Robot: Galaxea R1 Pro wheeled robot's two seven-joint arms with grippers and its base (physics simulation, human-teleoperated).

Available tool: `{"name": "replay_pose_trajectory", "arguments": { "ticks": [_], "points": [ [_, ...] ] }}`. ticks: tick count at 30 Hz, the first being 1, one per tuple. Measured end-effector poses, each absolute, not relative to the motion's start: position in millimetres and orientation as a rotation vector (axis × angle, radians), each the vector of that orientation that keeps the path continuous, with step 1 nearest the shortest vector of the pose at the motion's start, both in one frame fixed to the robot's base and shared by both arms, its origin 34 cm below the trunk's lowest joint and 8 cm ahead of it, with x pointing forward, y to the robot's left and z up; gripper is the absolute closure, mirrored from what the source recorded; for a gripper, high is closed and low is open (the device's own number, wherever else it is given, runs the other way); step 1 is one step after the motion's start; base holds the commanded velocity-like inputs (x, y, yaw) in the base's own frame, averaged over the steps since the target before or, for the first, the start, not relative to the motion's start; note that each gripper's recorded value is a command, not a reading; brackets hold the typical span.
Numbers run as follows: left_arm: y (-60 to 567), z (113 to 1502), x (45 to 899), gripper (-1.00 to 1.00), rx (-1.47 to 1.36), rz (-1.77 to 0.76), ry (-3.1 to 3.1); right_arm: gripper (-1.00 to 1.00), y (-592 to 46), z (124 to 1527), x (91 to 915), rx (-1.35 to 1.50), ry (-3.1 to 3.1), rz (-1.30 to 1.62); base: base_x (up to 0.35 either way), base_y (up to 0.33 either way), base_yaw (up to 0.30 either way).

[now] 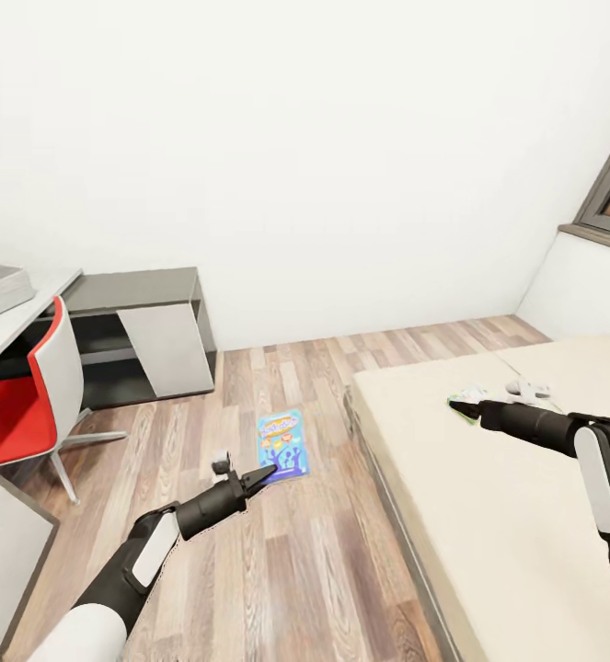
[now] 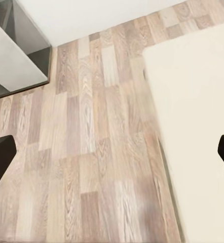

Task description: Put all the toys in the child's room - the three board games (two on the bed and one on the table), the two jigsaw puzzles on the table, and the tennis ball on the table - inside the toy box on the table in the child's room.

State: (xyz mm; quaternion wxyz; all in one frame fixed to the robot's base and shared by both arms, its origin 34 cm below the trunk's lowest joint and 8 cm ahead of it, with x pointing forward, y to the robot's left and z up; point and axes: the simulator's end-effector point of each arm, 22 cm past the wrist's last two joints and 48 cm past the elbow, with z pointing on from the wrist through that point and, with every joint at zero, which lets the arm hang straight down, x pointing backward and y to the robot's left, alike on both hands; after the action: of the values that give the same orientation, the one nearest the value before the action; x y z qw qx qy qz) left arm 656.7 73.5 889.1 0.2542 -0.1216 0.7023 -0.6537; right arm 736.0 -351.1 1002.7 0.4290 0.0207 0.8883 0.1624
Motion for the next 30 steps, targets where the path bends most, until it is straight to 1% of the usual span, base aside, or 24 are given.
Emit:
{"name": "replay_pose_trajectory", "arguments": {
  "ticks": [10,14,21,25,30],
  "points": [
    [81.4,954.3,718.6,1.0,-0.249,-1.74,1.911,-1.0,-348.6,1014.7,734.0,0.044,2.218,0.41,0.0,0.0,0.28],
    [79.6,964.3,728.0,1.0,-0.24,-1.717,1.939,-1.0,-346.4,1012.7,734.0,0.054,2.232,0.423,0.0,0.0,0.28],
    [83.0,967.0,730.2,1.0,-0.252,-1.681,1.977,-1.0,-317.3,1009.7,732.0,0.039,2.246,0.482,0.0,0.0,0.274],
    [98.9,967.7,733.4,1.0,-0.306,-1.661,1.964,-1.0,-304.1,1009.6,730.2,0.031,2.251,0.507,0.0,0.0,0.109],
    [108.3,971.5,734.8,1.0,-0.335,-1.652,1.948,-1.0,-302.2,1012.3,728.0,0.031,2.252,0.512,0.0,0.0,0.042]
  ]
}}
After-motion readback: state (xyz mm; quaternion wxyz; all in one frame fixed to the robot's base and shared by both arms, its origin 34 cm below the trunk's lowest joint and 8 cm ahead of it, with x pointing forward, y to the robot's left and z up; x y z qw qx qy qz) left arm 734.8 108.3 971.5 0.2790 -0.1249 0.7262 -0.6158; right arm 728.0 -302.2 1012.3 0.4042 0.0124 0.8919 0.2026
